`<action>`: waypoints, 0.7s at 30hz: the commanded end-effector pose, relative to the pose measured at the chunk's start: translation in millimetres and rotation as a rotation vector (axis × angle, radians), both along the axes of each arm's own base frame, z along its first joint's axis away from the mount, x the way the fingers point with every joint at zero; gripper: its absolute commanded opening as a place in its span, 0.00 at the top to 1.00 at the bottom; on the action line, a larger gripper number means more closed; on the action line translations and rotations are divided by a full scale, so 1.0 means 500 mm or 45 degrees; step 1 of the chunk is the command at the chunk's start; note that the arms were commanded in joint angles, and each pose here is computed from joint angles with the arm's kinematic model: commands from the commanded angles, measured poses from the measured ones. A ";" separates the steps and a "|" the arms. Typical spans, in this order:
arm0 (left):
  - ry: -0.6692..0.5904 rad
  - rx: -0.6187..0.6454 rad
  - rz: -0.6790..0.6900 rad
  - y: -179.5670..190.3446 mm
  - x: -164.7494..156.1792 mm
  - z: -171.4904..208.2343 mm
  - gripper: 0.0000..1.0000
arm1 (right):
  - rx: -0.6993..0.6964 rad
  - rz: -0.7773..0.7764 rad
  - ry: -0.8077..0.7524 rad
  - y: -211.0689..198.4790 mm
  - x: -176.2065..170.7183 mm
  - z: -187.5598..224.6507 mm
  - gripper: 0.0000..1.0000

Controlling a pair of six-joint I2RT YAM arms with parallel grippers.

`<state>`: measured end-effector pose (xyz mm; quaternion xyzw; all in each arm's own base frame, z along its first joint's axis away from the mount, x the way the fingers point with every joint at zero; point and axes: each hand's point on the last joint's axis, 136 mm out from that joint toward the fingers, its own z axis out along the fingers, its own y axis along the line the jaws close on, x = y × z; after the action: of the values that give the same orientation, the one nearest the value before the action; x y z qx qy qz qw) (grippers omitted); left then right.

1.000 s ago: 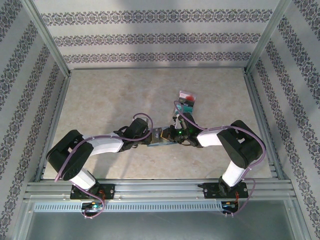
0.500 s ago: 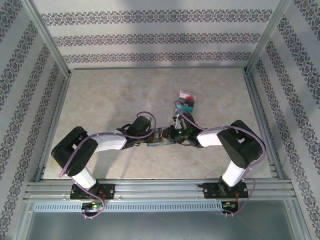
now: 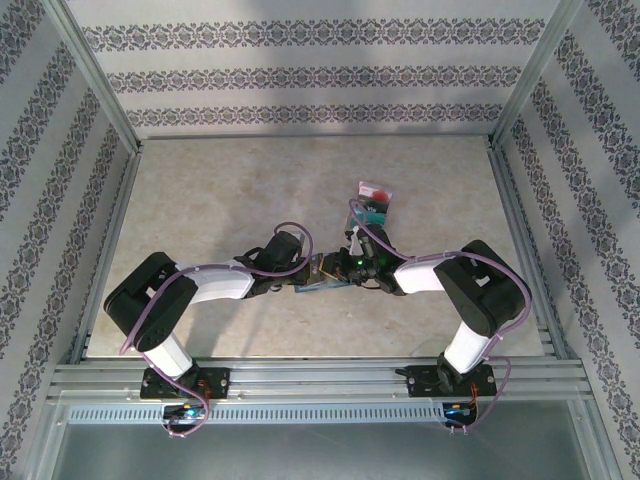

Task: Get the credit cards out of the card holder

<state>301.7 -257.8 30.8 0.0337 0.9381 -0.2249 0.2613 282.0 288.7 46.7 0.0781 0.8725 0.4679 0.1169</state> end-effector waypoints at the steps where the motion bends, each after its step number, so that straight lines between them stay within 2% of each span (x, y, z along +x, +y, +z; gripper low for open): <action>1: 0.050 0.007 -0.008 0.003 -0.014 -0.020 0.90 | 0.068 0.039 -0.059 0.022 0.003 0.029 0.83; 13: 0.041 0.012 0.004 0.007 -0.013 -0.019 0.89 | 0.110 0.055 -0.057 0.044 0.004 0.027 0.82; 21: 0.019 0.073 0.049 0.036 -0.014 -0.017 0.86 | 0.110 0.030 -0.072 0.024 0.002 0.033 0.87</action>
<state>302.7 -254.8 31.1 0.0291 0.9379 -0.2197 0.2667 283.6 297.2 47.2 0.0765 0.8636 0.4842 0.1181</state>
